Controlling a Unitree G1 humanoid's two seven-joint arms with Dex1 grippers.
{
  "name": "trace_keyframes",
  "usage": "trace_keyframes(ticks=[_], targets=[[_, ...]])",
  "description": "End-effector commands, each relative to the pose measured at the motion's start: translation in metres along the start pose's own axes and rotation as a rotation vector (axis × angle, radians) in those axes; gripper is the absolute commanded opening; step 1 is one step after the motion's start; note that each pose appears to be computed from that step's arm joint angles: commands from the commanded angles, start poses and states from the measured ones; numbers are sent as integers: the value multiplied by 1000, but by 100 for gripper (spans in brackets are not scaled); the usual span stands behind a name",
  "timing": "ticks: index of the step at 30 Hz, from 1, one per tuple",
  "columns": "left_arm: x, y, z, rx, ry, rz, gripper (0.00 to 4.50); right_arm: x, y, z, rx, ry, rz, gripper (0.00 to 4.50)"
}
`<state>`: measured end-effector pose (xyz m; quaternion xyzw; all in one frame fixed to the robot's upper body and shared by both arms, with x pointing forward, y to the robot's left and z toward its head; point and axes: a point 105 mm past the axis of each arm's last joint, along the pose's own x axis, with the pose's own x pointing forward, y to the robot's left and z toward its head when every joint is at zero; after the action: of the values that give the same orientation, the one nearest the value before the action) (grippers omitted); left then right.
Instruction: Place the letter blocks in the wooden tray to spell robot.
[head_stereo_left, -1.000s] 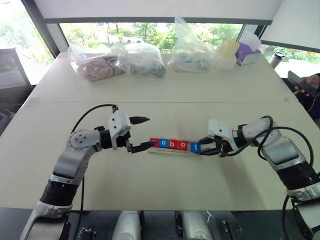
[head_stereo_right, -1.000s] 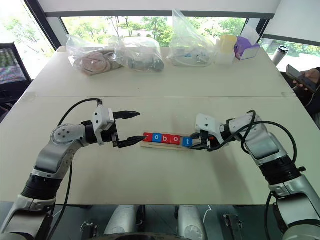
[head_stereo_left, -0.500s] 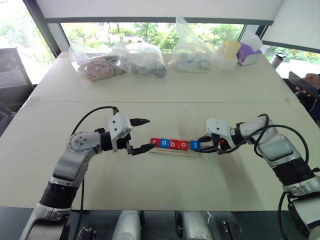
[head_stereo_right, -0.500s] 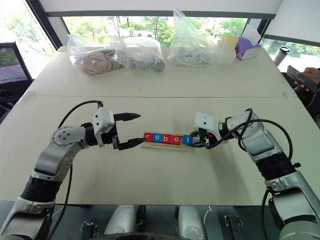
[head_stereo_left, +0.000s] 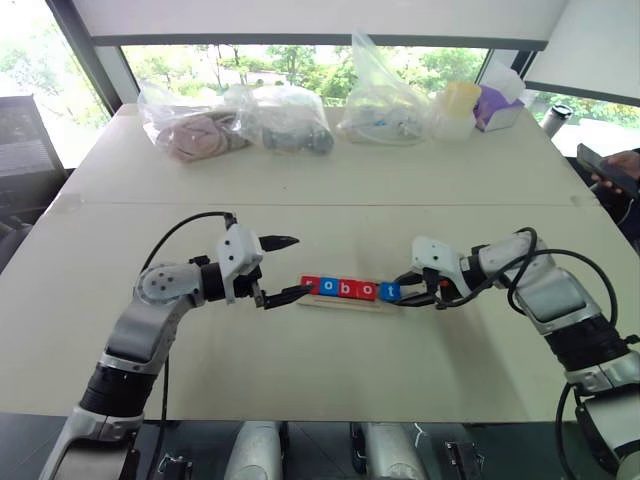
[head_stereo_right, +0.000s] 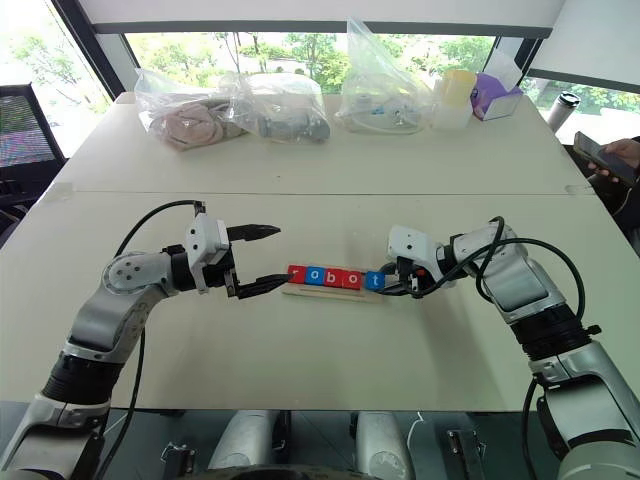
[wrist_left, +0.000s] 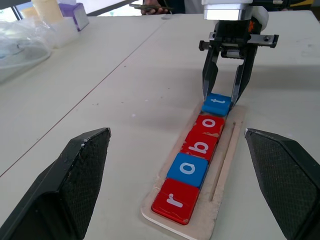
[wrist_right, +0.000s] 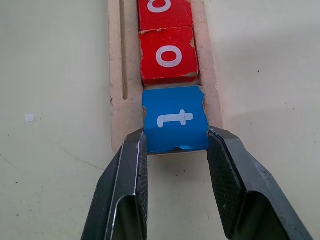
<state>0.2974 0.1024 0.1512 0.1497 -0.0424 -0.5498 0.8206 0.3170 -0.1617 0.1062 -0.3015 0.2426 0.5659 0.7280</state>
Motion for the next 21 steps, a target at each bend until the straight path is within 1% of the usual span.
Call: trace_keyframes(ticks=[1, 2, 3, 5, 6, 10, 13, 18, 21], targets=[[0, -1, 11, 36, -29, -2, 450, -2, -2, 16, -53, -28, -5, 218], [0, -1, 11, 36, -30, -2, 450, -2, -2, 16, -54, -28, -4, 259], [1, -1, 10, 35, -30, -2, 450, -2, -2, 17, -55, -29, -4, 317], [1, -1, 10, 33, -31, -1, 450, -1, -3, 17, -55, -31, -4, 417], [1, -1, 10, 32, -31, -1, 450, -1, -3, 18, -55, -31, -3, 446], [1, -1, 10, 31, -31, 1, 450, -2, -5, 21, -55, -42, -11, 446], [2, -1, 10, 31, -31, 1, 450, -14, -15, 25, -51, -52, -61, 446], [3, -2, 10, 30, -33, -3, 450, -31, -30, 15, -59, -15, -134, 446], [3, -2, 10, 28, -35, -6, 450, -33, -36, 10, -53, -7, -160, 446]])
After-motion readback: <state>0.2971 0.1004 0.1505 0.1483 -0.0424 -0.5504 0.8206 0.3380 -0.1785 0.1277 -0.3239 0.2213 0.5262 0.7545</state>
